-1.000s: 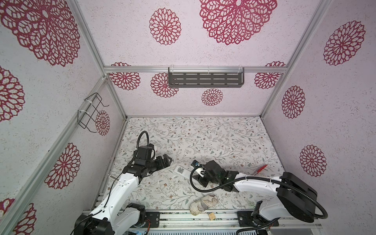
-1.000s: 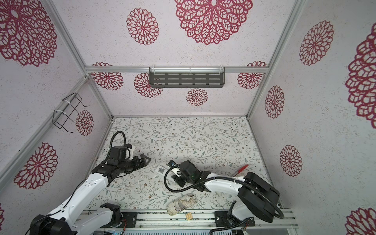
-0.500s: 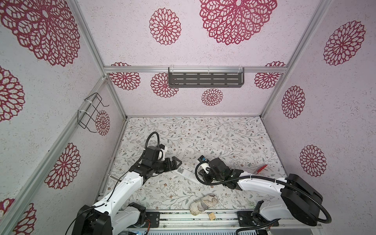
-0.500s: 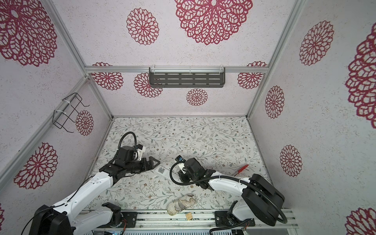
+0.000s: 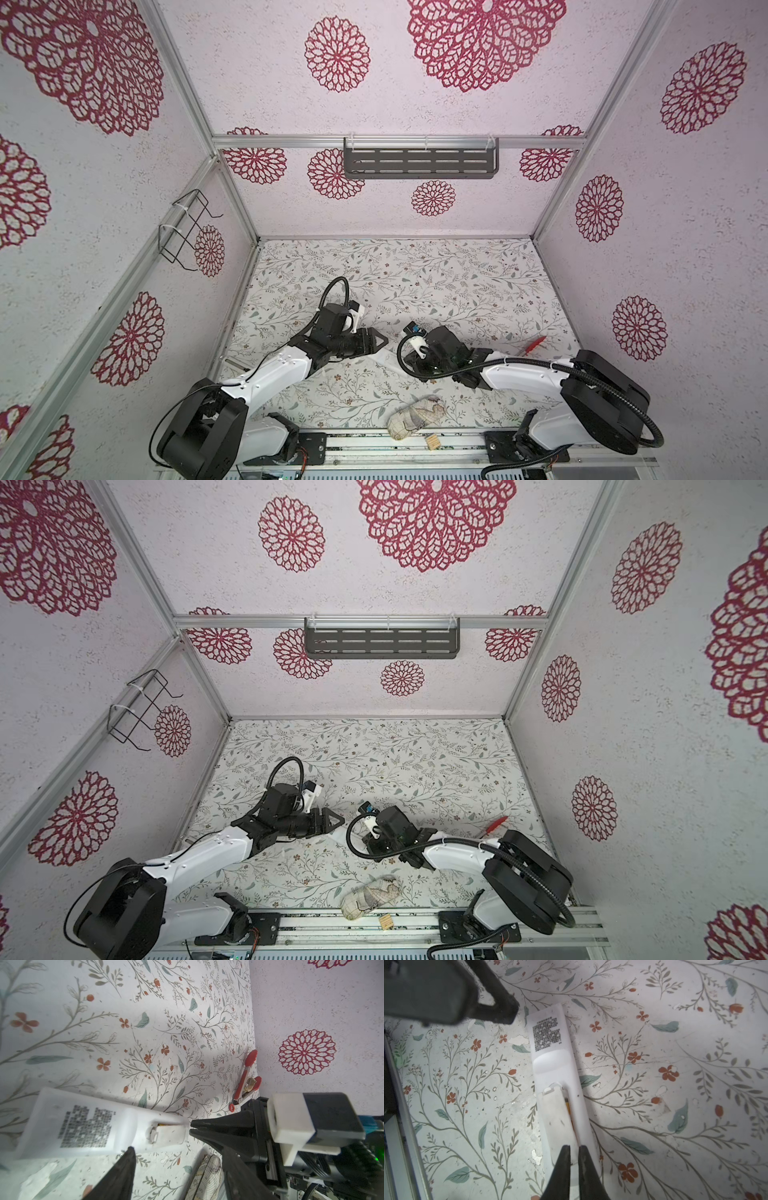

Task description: Load the batteries into the remote control

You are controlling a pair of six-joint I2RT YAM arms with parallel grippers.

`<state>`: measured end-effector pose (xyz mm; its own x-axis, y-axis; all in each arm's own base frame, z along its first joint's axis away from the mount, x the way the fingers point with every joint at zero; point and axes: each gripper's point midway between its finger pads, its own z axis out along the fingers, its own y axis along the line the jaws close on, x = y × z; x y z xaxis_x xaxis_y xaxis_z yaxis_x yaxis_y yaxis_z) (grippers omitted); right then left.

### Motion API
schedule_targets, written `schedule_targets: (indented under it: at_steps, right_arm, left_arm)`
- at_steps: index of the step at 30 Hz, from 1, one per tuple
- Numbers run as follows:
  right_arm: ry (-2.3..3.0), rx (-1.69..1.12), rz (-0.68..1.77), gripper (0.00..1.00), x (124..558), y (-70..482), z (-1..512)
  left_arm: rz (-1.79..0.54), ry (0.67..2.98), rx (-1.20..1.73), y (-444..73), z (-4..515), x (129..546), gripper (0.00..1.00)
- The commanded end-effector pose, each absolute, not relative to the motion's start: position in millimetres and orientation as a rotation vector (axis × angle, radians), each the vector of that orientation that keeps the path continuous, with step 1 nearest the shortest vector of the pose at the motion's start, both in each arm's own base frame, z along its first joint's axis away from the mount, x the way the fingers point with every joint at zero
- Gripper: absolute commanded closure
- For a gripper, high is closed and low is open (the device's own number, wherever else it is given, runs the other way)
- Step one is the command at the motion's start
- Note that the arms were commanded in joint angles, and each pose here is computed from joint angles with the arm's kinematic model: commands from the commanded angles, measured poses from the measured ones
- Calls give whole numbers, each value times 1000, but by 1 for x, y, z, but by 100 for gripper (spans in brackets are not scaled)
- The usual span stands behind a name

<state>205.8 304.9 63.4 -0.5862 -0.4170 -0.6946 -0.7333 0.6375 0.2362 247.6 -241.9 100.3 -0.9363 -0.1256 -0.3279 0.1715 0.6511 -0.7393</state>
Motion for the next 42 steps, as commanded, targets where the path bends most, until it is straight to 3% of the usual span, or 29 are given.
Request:
schedule_targets:
  at_steps: [1,11,42]
  right_arm:
    - [2238,-817,681,87,213,304,72]
    - [2253,-667,582,87,223,275,73]
    - [2200,-666,659,86,213,270,89]
  left_arm:
    - [-1252,2474,59,-256,104,251,44]
    - [-1309,2512,63,-279,78,248,55]
    - [-1244,2553,66,-284,65,247,50]
